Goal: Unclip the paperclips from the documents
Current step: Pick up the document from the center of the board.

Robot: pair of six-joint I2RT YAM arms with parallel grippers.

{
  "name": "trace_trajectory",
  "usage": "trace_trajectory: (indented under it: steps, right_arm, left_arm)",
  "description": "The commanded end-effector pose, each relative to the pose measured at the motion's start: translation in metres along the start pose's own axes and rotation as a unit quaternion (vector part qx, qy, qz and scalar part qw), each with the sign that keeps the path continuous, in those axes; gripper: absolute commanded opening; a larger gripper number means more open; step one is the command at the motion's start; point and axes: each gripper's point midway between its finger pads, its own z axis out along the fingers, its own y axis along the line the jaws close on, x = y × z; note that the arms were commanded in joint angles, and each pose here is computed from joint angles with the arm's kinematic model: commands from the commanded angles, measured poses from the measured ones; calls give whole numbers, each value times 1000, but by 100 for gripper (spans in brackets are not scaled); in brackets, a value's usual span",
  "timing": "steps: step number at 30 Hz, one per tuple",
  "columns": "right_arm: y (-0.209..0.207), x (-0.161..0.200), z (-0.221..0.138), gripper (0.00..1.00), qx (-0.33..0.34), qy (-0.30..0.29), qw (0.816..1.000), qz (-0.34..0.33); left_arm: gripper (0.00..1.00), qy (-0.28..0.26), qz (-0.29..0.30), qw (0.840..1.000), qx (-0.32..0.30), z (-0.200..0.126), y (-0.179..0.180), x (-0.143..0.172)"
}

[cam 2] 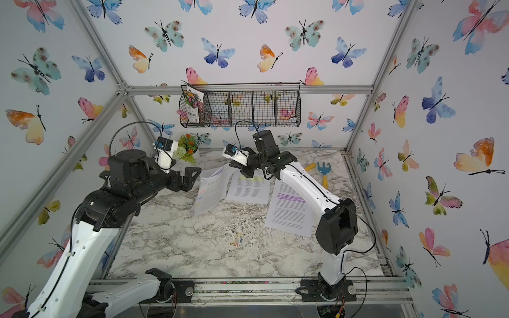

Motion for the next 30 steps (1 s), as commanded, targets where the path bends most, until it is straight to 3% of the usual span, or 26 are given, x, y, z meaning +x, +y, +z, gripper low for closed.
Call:
trace_trajectory:
  steps: [1,7,17,21,27,30]
  right_arm:
    - [2,-3,-1,2,-19,-5,1000,22]
    - [0,-5,-1,2,-28,-7,999,29]
    - [0,-11,-1,2,-41,-20,998,41]
    - [1,-11,0,2,-45,-22,998,44]
    - [1,-10,-1,2,-44,-21,998,46]
    - [0,-8,-1,2,-42,-20,998,50]
  left_arm:
    - [99,18,-18,997,72,8,-23,26]
    - [99,53,-29,993,103,20,-32,73]
    - [97,62,-41,989,130,55,-37,101]
    - [73,52,-35,991,121,64,-33,94]
    - [14,52,-22,991,120,68,-32,87]
    - [5,65,-19,991,113,66,-30,88]
